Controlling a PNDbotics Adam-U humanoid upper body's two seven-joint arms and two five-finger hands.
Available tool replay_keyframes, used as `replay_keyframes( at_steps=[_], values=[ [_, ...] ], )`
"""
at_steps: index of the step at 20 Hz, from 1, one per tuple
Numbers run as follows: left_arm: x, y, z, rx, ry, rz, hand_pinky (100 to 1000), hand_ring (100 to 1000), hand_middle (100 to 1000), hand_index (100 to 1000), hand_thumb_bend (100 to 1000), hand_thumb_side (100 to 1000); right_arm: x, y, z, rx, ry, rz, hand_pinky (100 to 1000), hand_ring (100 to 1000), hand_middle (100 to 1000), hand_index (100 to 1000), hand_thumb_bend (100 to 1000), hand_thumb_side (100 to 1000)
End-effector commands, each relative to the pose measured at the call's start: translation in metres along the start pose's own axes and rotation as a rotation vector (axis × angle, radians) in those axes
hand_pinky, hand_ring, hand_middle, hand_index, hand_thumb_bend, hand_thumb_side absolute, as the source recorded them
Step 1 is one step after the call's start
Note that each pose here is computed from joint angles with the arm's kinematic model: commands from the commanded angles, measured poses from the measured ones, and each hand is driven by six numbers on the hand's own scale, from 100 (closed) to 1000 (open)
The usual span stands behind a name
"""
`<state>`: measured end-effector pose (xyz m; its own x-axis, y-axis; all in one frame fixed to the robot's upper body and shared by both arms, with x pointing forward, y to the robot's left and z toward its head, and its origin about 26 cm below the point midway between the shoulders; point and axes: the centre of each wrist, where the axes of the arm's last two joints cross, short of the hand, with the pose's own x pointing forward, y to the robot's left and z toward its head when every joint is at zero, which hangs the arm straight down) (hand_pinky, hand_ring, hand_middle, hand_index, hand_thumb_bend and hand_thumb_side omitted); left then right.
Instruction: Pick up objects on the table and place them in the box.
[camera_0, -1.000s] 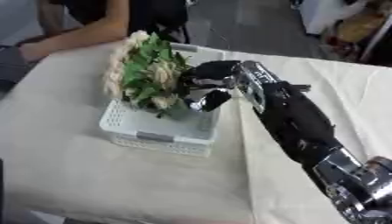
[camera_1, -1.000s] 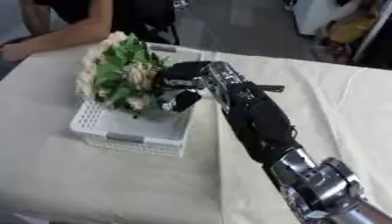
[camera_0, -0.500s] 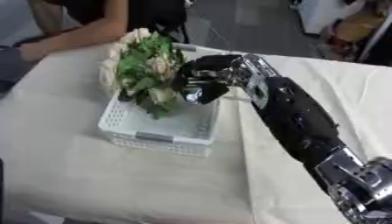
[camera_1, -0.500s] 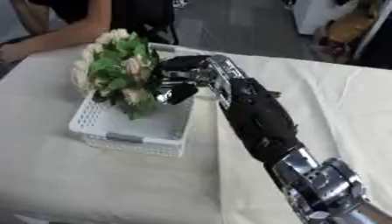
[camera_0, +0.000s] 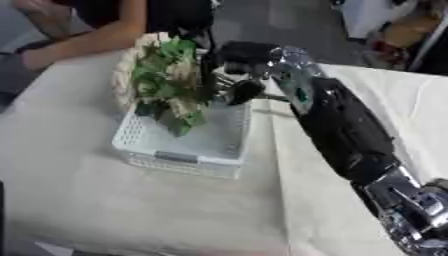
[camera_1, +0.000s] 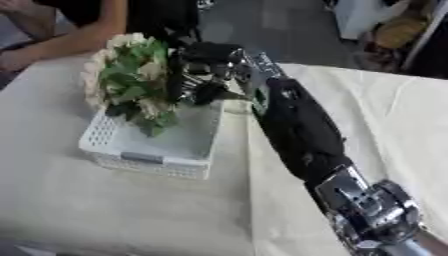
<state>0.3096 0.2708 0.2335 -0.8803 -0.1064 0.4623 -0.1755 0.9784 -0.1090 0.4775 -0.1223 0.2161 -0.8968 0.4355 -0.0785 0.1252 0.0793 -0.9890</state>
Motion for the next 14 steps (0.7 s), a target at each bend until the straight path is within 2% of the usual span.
replay_keyframes(
  at_steps=[1, 3, 4, 5, 9, 14],
  values=[
    [0.007, 0.0, -0.006, -0.017, -0.033, -0.005, 486, 518, 617, 681, 136, 846, -0.001, -0.024, 0.001, -0.292, 0.009, 0.063, 788, 666, 577, 544, 100, 100],
    [0.007, 0.0, -0.006, -0.017, -0.033, -0.005, 486, 518, 617, 681, 135, 846, 0.0, -0.024, 0.0, -0.426, 0.025, 0.079, 881, 732, 649, 611, 100, 100],
    [0.007, 0.0, -0.006, -0.018, -0.033, -0.005, 486, 518, 617, 681, 135, 846, 0.001, -0.024, -0.001, -0.474, 0.03, 0.09, 893, 743, 667, 624, 100, 100],
    [0.007, 0.0, -0.006, -0.018, -0.032, -0.006, 486, 518, 617, 681, 135, 847, 0.001, -0.025, -0.001, -0.52, 0.033, 0.103, 943, 789, 742, 680, 100, 100],
    [0.007, 0.0, -0.006, -0.019, -0.031, -0.007, 486, 518, 617, 681, 136, 846, 0.002, -0.028, -0.001, -0.656, 0.05, 0.135, 970, 844, 816, 758, 102, 100],
    [0.006, 0.001, -0.005, -0.021, -0.028, -0.009, 486, 519, 618, 681, 135, 846, 0.002, -0.036, 0.001, -0.722, 0.056, 0.152, 969, 858, 844, 797, 111, 100]
  ],
)
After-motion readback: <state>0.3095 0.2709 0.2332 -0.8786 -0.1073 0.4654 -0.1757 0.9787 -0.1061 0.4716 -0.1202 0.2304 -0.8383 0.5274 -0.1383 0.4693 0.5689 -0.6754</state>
